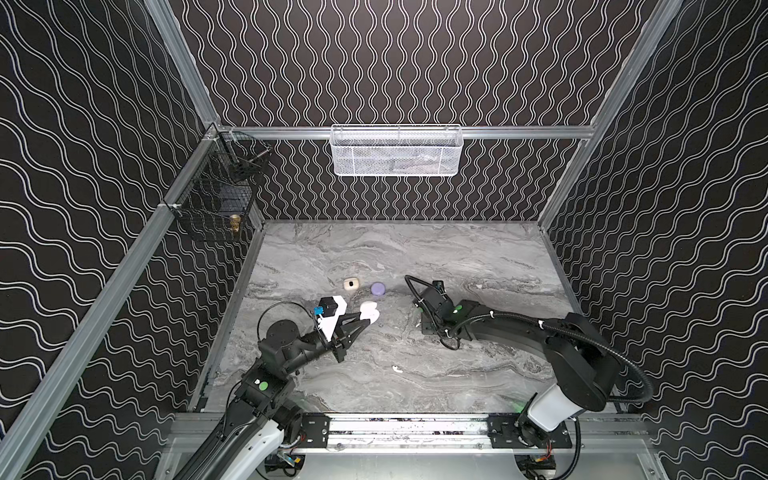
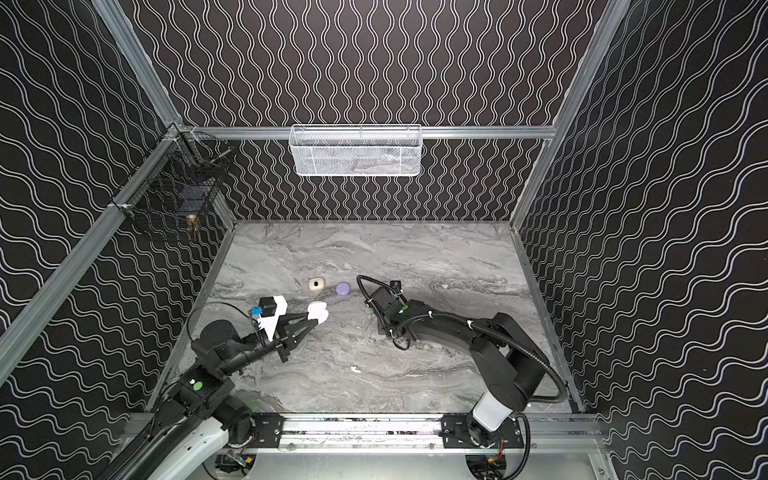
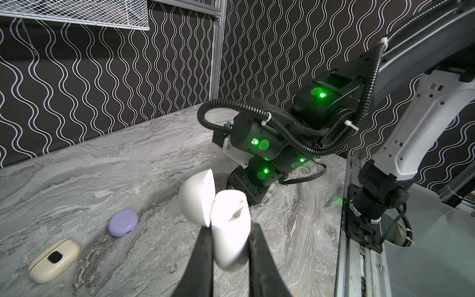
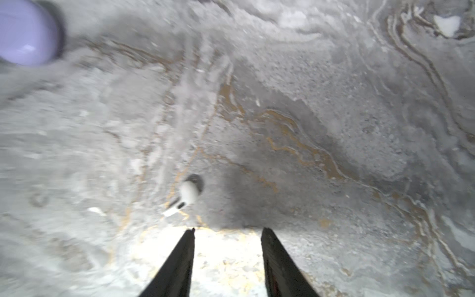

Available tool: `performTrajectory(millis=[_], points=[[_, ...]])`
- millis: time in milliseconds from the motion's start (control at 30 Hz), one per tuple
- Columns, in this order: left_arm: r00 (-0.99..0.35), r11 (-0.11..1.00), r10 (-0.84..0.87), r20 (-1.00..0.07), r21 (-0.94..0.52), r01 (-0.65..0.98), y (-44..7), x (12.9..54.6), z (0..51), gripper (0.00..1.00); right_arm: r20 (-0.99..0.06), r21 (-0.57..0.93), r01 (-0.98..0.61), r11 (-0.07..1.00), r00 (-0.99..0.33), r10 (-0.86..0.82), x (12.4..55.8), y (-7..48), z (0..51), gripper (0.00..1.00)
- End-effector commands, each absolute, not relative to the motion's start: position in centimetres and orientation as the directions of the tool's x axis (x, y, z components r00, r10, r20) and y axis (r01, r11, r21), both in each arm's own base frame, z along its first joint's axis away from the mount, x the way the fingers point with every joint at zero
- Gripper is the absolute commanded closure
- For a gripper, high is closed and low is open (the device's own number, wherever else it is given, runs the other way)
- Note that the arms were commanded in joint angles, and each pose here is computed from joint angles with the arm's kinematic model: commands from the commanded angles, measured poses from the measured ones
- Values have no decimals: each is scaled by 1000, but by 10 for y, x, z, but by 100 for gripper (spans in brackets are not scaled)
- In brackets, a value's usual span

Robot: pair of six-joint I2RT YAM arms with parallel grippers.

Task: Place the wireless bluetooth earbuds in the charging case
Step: 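Lower the right gripper and close it on the white earbud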

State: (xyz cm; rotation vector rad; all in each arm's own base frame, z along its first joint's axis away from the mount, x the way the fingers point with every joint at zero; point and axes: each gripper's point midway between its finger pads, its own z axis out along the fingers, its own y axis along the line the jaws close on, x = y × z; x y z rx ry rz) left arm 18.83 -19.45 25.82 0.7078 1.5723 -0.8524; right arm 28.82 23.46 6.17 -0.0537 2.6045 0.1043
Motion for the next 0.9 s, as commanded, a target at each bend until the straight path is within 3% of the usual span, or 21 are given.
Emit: performTrajectory(millis=[0,333,867], points=[[-141,539,-31,-990,-135,831,-195,185,267,100,-524,156,-52,986,-851,38,298,257,76,53],[-137,534,-32,-990,-133,835,-196,184,268,100,-482,63,5,998,-876,35,315,263,54,56],[-138,535,-33,-990,-134,834,-196,184,268,100,-430,-15,18,1000,-903,10,304,250,24,56]])
